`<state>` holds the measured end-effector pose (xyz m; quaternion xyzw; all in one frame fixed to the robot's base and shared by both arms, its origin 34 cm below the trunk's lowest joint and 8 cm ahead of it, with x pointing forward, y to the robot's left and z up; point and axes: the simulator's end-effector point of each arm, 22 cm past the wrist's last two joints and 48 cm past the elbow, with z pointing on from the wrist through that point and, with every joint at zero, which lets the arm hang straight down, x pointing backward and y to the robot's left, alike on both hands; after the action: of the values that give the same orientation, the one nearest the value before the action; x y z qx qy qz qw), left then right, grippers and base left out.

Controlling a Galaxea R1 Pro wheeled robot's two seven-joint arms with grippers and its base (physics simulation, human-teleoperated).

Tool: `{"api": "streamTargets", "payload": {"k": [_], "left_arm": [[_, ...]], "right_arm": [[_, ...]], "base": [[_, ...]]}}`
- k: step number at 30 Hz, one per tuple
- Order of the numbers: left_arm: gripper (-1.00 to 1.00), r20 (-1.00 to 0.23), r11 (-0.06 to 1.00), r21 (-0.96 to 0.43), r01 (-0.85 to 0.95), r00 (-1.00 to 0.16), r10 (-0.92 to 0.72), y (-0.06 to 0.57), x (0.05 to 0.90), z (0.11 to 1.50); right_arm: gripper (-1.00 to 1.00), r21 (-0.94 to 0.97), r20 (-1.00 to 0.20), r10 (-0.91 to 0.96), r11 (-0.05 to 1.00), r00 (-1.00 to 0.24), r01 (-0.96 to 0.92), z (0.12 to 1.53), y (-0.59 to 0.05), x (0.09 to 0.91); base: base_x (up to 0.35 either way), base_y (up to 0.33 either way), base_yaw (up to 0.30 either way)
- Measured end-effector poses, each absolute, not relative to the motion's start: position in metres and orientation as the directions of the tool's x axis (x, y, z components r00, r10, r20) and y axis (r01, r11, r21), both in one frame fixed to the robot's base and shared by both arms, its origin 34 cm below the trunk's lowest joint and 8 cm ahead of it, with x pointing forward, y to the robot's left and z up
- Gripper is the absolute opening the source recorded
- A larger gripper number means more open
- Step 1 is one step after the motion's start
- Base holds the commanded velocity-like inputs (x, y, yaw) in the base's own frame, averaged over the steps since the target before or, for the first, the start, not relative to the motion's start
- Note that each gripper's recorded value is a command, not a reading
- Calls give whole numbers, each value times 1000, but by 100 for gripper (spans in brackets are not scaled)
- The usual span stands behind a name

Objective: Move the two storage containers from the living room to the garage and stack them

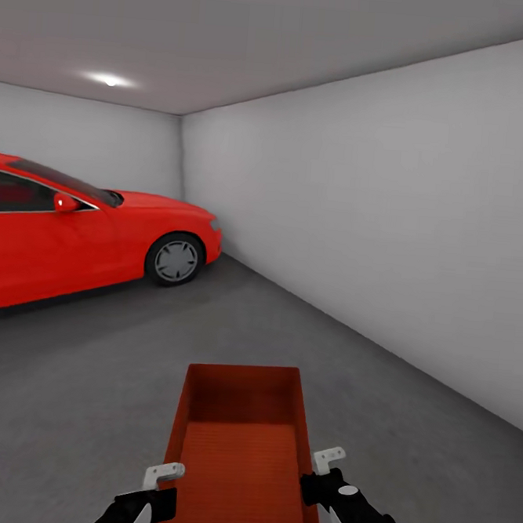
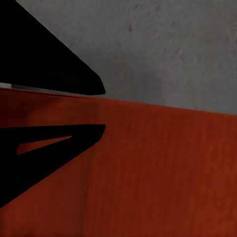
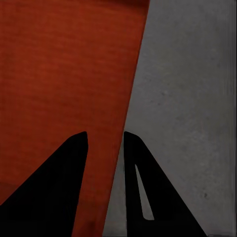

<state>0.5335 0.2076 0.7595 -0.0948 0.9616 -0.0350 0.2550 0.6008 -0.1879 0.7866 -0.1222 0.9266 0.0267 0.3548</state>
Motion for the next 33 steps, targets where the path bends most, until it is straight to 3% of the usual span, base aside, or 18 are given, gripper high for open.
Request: {"api": "streamTargets", "payload": {"k": [21, 33], "left_arm": [[-100, -492, 979, -117, -164, -847, -201, 208, 536, 763], [-100, -492, 979, -118, -164, -847, -201, 208, 536, 764]], "right_arm": [[-100, -40, -670, -208, 969, -712, -245, 791, -188, 603], [-100, -40, -671, -208, 969, -712, -245, 792, -188, 603]], "base": [[0, 0, -258], [0, 0, -34]]}}
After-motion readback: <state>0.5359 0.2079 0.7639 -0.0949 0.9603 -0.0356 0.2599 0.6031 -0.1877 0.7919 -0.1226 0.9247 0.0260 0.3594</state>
